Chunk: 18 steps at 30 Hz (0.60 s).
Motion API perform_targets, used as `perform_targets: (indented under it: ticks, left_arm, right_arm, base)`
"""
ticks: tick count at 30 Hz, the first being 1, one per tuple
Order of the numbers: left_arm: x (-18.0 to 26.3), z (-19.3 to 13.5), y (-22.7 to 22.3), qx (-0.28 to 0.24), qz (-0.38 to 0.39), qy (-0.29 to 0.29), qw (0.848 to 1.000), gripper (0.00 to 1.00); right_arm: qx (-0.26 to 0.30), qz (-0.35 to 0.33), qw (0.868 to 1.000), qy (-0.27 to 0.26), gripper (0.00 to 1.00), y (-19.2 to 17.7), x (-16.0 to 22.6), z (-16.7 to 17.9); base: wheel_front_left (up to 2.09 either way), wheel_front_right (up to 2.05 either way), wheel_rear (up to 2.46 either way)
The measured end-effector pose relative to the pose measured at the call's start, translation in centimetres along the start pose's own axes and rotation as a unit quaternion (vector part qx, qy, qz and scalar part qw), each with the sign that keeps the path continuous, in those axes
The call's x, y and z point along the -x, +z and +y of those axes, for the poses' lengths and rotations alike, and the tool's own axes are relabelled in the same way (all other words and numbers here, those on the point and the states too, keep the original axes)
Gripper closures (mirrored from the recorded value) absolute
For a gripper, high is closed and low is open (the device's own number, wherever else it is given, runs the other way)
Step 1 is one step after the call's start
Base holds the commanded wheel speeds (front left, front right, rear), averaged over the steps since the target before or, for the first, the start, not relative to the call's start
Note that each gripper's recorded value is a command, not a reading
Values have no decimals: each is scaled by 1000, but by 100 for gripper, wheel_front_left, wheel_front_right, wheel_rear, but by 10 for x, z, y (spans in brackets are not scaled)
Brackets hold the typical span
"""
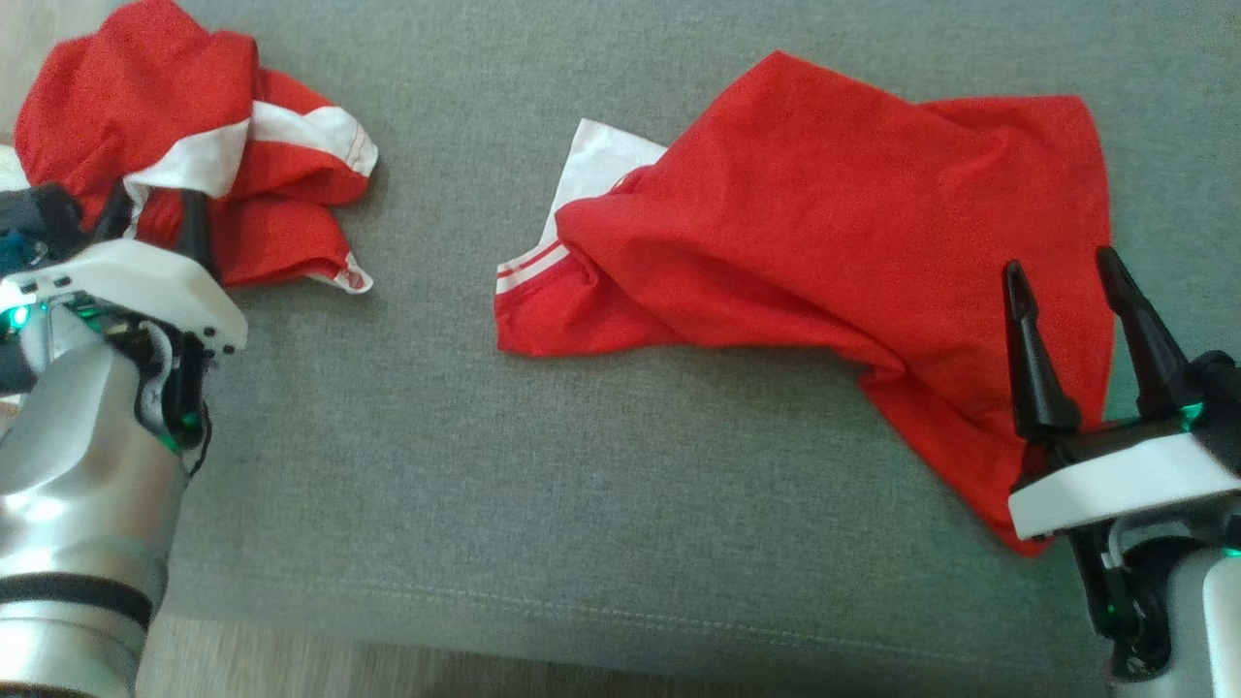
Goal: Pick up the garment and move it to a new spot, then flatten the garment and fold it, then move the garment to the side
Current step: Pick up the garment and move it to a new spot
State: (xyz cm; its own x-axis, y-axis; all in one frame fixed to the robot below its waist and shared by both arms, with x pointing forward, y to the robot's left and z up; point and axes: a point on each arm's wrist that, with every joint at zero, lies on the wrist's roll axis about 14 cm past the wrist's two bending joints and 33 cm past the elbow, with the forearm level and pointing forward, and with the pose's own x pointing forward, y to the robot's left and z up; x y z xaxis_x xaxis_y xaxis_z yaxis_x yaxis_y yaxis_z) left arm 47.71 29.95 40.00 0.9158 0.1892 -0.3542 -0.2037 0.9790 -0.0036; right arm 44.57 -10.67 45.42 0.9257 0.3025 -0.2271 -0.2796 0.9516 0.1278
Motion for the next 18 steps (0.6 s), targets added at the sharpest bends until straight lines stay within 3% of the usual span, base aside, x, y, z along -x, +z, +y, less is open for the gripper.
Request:
perform_targets:
  ticks: [7,18]
  left_arm:
    - [21,-5,41,10,-86,7,996,0]
    - [117,-56,56,-1,-182,-56,982,0]
  right_arm:
    - [0,-27,1000,-7,0,17,12,2]
    - [-1,-54,998,-29,0,33,56,0]
  base:
    - [0,0,0]
    - [0,0,0]
